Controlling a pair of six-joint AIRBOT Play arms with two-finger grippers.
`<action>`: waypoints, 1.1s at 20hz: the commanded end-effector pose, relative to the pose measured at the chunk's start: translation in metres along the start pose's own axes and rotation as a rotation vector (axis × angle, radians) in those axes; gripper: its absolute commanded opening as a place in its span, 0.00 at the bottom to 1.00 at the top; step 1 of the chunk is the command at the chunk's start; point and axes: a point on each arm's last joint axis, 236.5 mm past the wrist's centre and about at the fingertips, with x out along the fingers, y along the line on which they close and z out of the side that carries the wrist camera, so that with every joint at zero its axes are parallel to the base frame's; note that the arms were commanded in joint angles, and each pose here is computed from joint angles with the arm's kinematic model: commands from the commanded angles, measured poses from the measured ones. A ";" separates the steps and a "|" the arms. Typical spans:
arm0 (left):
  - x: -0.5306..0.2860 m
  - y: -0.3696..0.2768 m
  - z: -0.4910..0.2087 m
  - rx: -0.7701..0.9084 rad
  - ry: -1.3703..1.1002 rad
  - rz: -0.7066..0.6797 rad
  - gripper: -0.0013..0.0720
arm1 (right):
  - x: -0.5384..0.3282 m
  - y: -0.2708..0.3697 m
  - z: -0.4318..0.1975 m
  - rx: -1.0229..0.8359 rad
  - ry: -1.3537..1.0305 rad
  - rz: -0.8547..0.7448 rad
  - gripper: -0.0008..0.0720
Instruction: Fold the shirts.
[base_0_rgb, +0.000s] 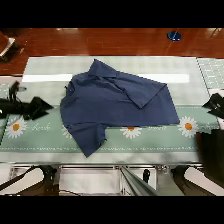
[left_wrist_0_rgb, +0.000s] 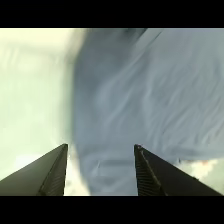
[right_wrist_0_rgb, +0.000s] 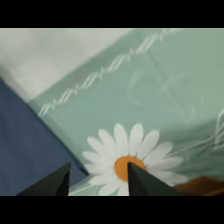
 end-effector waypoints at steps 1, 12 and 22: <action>0.021 0.014 -0.061 -0.136 0.105 -0.086 0.71 | 0.017 0.015 -0.040 0.022 0.031 0.128 0.58; 0.072 0.007 -0.071 -0.097 0.148 -0.018 0.71 | 0.026 0.014 -0.065 0.019 0.113 0.142 0.58; 0.090 -0.004 -0.066 -0.027 0.124 -0.021 0.04 | 0.047 0.000 -0.089 0.042 0.217 0.114 0.57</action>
